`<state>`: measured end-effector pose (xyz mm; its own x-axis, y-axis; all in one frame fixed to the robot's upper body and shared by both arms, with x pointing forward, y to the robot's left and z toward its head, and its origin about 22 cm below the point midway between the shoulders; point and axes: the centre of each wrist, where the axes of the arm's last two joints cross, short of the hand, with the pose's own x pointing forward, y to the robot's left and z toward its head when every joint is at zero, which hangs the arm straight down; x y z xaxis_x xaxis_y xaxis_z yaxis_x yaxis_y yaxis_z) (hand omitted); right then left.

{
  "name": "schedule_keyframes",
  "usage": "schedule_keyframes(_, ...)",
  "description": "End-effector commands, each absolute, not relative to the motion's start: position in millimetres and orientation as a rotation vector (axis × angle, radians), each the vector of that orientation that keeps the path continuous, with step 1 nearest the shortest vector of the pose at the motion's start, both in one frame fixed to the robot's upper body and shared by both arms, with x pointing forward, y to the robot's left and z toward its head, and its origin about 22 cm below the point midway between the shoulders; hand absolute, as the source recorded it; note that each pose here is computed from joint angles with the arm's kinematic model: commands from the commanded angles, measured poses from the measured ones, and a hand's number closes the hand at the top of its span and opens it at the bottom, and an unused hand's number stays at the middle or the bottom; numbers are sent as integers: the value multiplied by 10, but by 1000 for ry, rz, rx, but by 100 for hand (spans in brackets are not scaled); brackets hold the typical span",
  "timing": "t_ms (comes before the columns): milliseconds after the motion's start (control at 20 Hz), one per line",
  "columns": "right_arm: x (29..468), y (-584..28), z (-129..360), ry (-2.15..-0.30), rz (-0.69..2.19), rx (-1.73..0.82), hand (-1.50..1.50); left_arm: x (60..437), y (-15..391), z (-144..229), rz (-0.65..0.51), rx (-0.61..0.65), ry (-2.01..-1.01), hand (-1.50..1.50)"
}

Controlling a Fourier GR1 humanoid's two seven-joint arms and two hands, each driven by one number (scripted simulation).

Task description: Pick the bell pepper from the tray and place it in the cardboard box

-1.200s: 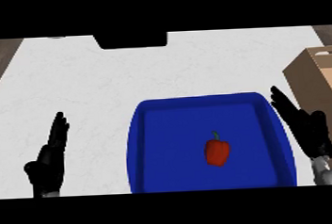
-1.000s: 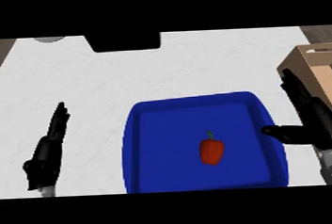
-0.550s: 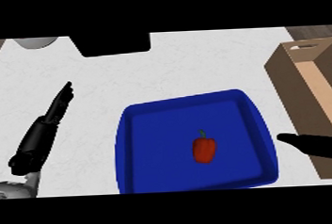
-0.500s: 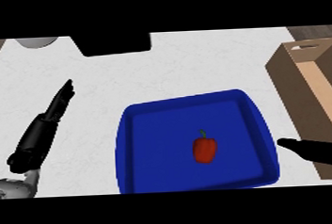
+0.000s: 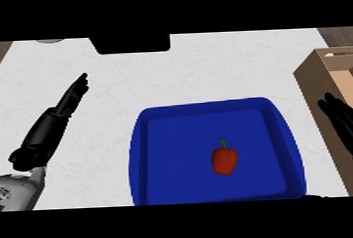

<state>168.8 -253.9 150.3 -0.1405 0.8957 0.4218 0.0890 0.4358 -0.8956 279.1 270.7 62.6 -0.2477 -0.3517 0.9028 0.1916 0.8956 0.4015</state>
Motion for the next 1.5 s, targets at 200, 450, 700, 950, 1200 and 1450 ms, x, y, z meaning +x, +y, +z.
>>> schedule_keyframes(200, 1531, -2080, 1671, -1206, 1215, -925, -150, 2960, 2594, 711, -535, 73, -1754, 0)
schedule_keyframes(450, 1632, -1683, 1612, -1052, 1282, -970, -150, 2971, 2558, 718, -553, 57, -1752, 0)
schedule_keyframes(700, 1725, -1291, 1504, -966, 1307, -935, -150, 2970, 2571, 695, -554, 73, -1760, 0)
schedule_keyframes(950, 1929, -1028, 1359, -890, 1274, -926, -150, 2901, 2630, 539, -546, 85, -1747, 0)
schedule_keyframes(1200, 1983, -857, 1301, -859, 1281, -908, -150, 2998, 2672, 604, -536, 80, -1744, 0)
schedule_keyframes(1450, 2089, -636, 1052, -832, 1267, -1014, -150, 2925, 2647, 658, -530, 102, -1759, 0)
